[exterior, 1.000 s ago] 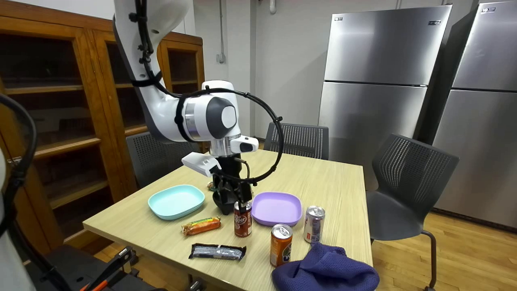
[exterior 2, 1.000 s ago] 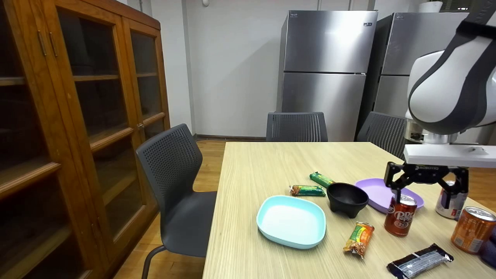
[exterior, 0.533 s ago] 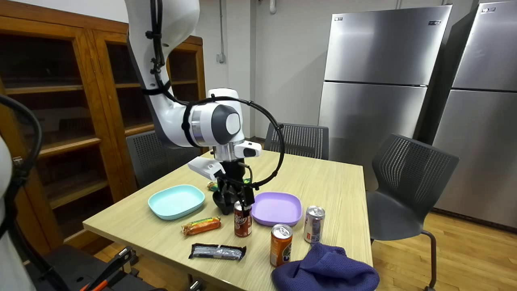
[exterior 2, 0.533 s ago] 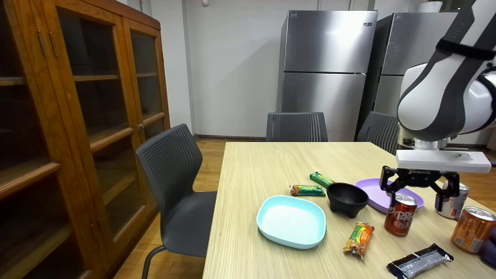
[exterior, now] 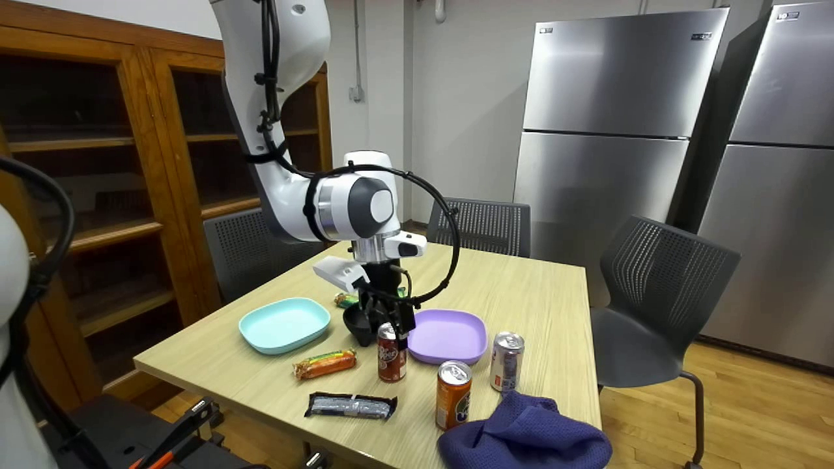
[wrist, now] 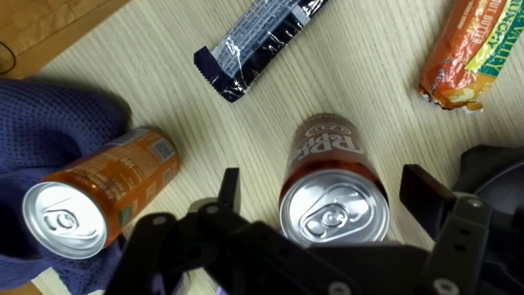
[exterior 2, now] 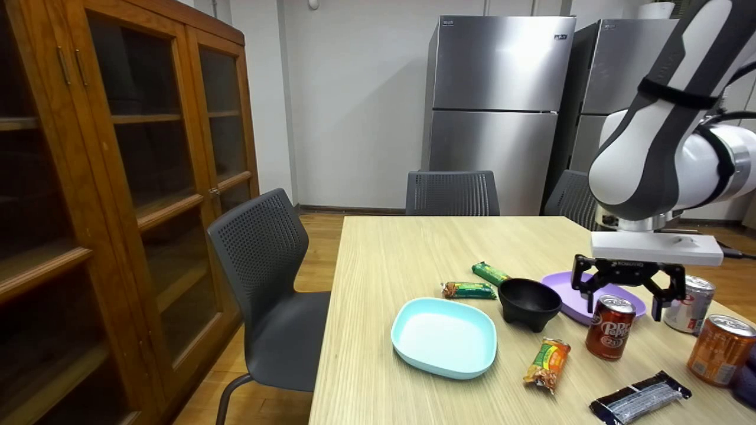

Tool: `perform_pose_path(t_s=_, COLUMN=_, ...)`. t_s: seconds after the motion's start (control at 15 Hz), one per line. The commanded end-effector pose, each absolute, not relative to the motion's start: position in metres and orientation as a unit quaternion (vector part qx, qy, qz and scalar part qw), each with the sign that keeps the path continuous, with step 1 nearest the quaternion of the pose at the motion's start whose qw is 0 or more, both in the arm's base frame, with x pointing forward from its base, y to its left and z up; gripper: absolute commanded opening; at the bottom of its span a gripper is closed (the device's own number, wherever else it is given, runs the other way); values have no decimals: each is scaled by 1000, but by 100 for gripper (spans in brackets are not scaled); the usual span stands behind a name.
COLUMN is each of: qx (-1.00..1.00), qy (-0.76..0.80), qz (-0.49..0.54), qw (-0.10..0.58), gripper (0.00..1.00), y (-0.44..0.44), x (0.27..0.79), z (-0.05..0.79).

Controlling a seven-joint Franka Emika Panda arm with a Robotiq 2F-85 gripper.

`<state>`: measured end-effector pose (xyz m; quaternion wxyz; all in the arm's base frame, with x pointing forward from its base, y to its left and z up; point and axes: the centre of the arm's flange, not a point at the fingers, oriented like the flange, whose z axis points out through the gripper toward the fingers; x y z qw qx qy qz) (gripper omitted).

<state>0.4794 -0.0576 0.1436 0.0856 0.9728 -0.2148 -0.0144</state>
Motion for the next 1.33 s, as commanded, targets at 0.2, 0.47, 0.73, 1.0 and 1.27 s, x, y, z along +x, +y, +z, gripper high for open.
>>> perform_pose_path(t_s=0.2, qx=971, qy=-224, qz=-8, qw=89, gripper=66, y=-57, x=497, z=134)
perform_pose_path(t_s=0.47, qx=972, qy=-221, qz=-6, qw=83, gripper=41, y=-58, x=493, z=144)
perform_pose_path(t_s=0.73, qx=971, qy=-226, qz=-4, qw=83, gripper=40, y=-60, x=483, z=164)
perform_pose_path(t_s=1.0, qx=969, qy=-234, qz=7, qw=75, gripper=39, y=-61, x=476, z=185)
perform_pose_path(t_s=1.27, qx=967, qy=-246, qz=25, qw=65, gripper=39, y=-65, x=483, z=203)
